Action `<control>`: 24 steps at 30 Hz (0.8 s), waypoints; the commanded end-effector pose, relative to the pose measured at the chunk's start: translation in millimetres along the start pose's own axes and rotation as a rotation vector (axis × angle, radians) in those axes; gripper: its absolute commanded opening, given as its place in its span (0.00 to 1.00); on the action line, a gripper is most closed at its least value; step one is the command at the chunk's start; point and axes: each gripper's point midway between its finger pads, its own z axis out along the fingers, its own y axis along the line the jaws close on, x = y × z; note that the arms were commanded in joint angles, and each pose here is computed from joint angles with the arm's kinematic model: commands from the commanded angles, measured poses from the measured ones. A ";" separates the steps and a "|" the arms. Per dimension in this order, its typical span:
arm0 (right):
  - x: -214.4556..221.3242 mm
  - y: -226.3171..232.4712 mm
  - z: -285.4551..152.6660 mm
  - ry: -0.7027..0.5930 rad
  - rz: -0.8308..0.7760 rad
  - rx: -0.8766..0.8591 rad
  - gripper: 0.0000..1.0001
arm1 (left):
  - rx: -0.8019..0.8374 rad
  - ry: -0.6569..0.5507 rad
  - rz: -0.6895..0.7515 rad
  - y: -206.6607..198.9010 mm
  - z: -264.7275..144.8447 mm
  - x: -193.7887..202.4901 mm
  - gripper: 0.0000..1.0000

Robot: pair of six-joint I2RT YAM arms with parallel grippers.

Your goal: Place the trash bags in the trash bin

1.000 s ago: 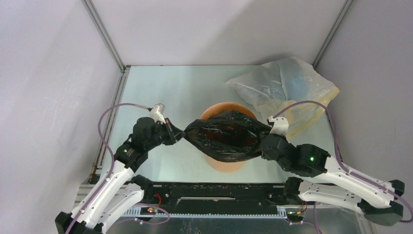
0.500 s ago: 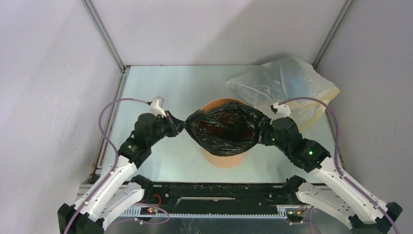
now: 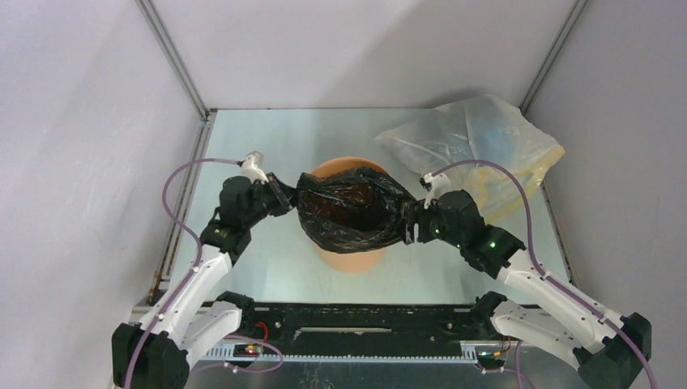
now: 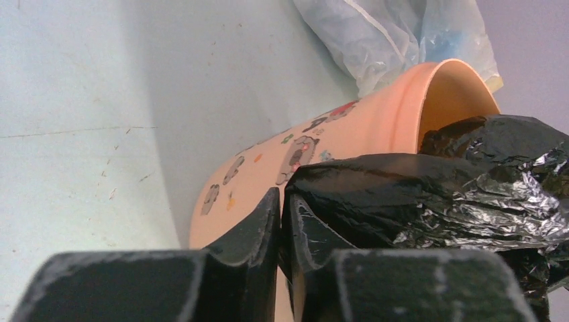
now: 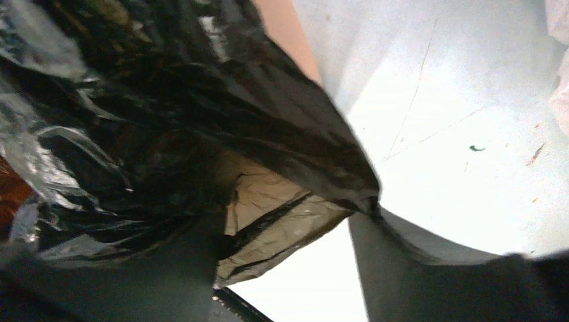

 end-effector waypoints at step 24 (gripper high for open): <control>-96.2 11.9 -72.2 -0.251 -0.199 -0.007 0.97 | -0.223 -0.177 0.134 -0.4 -85.8 -53.4 0.82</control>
